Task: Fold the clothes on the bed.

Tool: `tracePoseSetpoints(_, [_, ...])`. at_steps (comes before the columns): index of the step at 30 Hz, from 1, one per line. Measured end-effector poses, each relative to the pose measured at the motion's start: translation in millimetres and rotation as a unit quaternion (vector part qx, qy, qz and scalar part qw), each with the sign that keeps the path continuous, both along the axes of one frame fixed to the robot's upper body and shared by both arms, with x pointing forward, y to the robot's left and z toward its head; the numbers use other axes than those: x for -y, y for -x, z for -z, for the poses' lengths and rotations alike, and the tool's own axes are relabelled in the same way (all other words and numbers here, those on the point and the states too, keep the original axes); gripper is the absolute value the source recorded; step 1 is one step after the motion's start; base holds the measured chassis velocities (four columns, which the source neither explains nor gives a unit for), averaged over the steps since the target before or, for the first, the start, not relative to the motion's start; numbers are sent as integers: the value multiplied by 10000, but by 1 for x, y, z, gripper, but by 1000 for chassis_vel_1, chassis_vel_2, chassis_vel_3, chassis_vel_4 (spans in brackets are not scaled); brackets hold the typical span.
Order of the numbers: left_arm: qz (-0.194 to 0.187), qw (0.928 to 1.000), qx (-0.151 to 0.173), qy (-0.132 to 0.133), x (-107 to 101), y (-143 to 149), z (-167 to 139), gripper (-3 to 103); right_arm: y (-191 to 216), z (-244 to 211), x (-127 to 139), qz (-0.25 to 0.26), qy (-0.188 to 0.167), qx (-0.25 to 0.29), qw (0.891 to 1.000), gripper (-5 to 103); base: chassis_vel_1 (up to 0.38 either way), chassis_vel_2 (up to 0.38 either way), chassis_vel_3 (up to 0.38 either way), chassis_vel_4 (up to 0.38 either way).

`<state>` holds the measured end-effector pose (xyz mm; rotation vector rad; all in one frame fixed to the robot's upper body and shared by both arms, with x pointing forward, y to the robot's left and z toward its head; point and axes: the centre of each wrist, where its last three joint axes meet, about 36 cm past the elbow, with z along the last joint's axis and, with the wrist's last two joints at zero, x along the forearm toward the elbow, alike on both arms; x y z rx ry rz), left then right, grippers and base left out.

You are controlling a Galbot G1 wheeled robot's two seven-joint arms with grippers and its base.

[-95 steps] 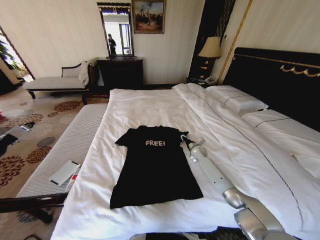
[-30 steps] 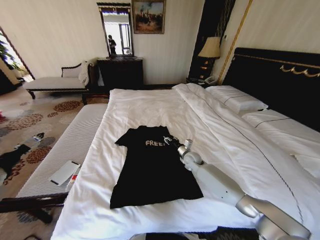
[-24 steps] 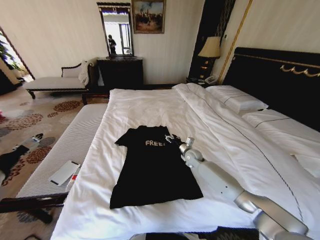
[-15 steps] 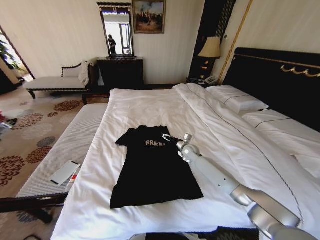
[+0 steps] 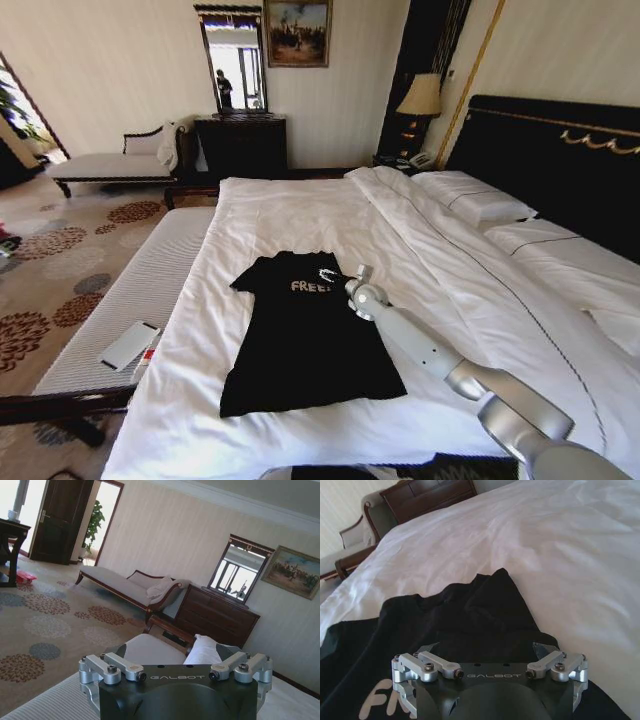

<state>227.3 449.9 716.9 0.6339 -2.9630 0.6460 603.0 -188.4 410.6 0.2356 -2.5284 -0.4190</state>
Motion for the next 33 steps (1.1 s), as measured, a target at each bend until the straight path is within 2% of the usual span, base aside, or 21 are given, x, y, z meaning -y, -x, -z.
tracePoseSetpoints(2, [1, 10000, -3, 6, 0, 0, 1, 100, -1, 1, 0, 5, 80, -24, 10000, 100, 0, 0, 0, 0])
tracePoseSetpoints(4, [-3, 10000, -26, 24, 3, 1, 4, 100, -6, 2, -4, 20, 337, -61, 9994, 100, 0, 0, 0, 0])
tracePoseSetpoints(10, [-13, 10000, -74, 41, 6, 3, 8, 100, -17, 5, -14, 117, 606, -32, 9981, 100, 0, 0, 0, 0])
tracePoseSetpoints(13, [-24, 9999, -102, 43, 6, 4, 9, 100, -26, 7, -18, 190, 903, 18, 9957, 100, 0, 0, 0, 0])
tracePoseSetpoints(18, [-33, 9999, -107, 50, 6, 4, 10, 100, -30, 10, -22, 234, 1123, -119, 9933, 97, 0, 0, 0, 0])
tracePoseSetpoints(19, [-33, 9999, -110, 51, 6, 4, 10, 100, -30, 10, -22, 237, 1153, -155, 9929, 92, 0, 0, 0, 0])
tracePoseSetpoints(20, [-33, 9999, -110, 51, 6, 4, 10, 100, -30, 10, -22, 237, 1153, -155, 9929, 92, 0, 0, 0, 0])
tracePoseSetpoints(22, [-37, 9999, -117, 55, 6, 4, 10, 100, -30, 9, -21, 236, 1206, -231, 9921, 82, 0, 0, 0, 0])
tracePoseSetpoints(24, [-38, 9999, -117, 56, 6, 4, 10, 100, -30, 10, -20, 233, 1209, -236, 9921, 82, 0, 0, 0, 0])
tracePoseSetpoints(25, [-43, 9999, -123, 59, 6, 4, 11, 100, -28, 11, -20, 220, 1219, -274, 9919, 71, 0, 0, 0, 0])
tracePoseSetpoints(26, [-48, 9999, -129, 58, 6, 3, 11, 100, -27, 13, -21, 215, 1223, -296, 9918, 66, 0, 0, 0, 0])
tracePoseSetpoints(27, [-55, 9999, -136, 55, 6, 3, 12, 100, -27, 14, -21, 212, 1227, -310, 9917, 66, 0, 0, 0, 0])
tracePoseSetpoints(29, [-62, 9999, -146, 58, 6, 3, 13, 100, -26, 16, -21, 209, 1237, -327, 9916, 55, 0, 0, 0, 0])
tracePoseSetpoints(31, [-64, 9999, -149, 61, 6, 3, 13, 100, -25, 16, -21, 209, 1245, -331, 9914, 55, 0, 0, 0, 0])
tracePoseSetpoints(32, [-66, 9998, -154, 67, 6, 2, 14, 100, -25, 17, -20, 210, 1259, -334, 9913, 44, 0, 0, 0, 0])
tracePoseSetpoints(33, [-68, 9998, -159, 70, 6, 2, 14, 100, -25, 18, -20, 213, 1271, -334, 9911, 44, 0, 0, 0, 0])
